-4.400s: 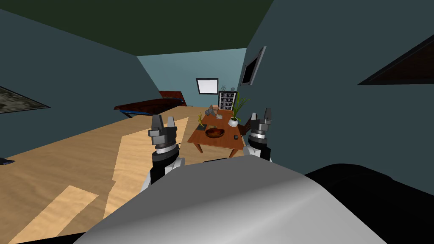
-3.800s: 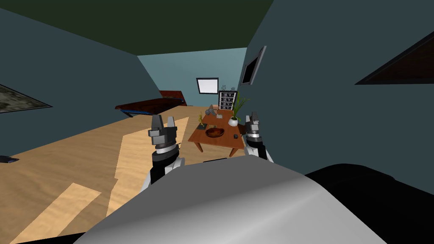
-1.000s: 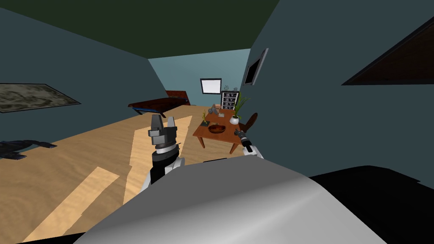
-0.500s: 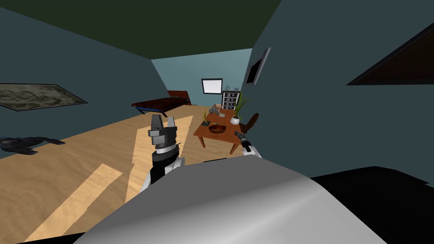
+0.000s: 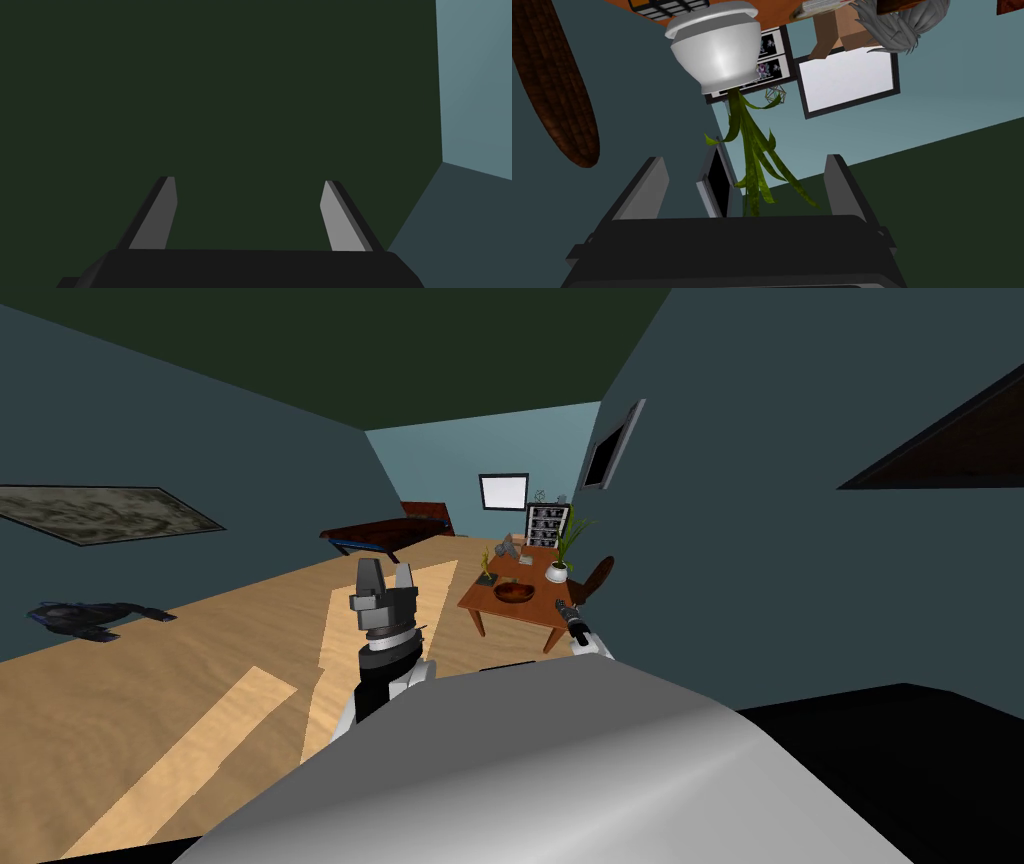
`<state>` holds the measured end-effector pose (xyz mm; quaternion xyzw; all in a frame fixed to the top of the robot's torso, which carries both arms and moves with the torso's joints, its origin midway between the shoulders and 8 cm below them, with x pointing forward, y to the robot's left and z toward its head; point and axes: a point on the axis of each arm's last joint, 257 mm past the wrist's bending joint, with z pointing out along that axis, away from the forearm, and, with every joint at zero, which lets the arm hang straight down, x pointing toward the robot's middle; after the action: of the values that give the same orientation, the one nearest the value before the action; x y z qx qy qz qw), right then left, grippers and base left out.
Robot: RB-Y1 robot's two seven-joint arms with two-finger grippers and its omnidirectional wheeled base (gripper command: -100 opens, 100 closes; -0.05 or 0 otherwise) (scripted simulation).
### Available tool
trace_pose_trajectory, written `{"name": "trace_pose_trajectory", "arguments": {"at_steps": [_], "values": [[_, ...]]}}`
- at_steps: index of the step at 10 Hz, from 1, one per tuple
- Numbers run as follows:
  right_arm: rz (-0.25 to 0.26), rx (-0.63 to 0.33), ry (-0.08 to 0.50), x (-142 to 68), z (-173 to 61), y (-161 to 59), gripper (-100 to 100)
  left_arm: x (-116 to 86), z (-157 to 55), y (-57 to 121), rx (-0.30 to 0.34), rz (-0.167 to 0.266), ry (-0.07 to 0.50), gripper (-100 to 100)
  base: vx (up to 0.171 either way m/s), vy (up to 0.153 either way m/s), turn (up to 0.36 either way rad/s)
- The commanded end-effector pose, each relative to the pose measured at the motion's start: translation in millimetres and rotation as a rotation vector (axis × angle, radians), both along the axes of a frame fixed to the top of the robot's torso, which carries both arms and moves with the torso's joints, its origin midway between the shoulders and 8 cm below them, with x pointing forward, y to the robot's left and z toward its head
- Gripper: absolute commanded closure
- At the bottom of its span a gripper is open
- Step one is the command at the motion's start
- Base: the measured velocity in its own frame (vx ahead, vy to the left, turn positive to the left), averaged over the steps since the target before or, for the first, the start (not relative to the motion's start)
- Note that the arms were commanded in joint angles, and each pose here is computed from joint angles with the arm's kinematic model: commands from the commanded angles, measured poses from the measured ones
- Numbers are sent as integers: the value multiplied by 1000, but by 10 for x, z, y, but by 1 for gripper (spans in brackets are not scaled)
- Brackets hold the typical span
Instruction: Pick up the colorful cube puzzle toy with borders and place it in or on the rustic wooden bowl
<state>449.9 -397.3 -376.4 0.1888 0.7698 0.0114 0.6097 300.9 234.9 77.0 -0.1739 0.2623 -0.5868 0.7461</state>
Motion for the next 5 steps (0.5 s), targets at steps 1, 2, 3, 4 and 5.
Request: {"name": "trace_pose_trajectory", "arguments": {"at_steps": [1, 2, 3, 4, 5], "values": [[-7, -11, 37, -63, -140, -37, -100, 0, 0, 0, 0, 0, 0, 0, 7, -14, 36], [-18, -31, 84, -103, -305, -89, -100, 0, 0, 0, 0, 0, 0, 0, 14, -15, 54], [-18, -31, 84, -103, -305, -89, -100, 0, 0, 0, 0, 0, 0, 0, 12, -16, 37], [-28, -51, 125, -136, -439, -138, -100, 0, 0, 0, 0, 0, 0, 0, 14, -17, 74], [-28, -49, 129, -146, -459, -138, -100, 0, 0, 0, 0, 0, 0, 0, 14, -18, 27]]}}
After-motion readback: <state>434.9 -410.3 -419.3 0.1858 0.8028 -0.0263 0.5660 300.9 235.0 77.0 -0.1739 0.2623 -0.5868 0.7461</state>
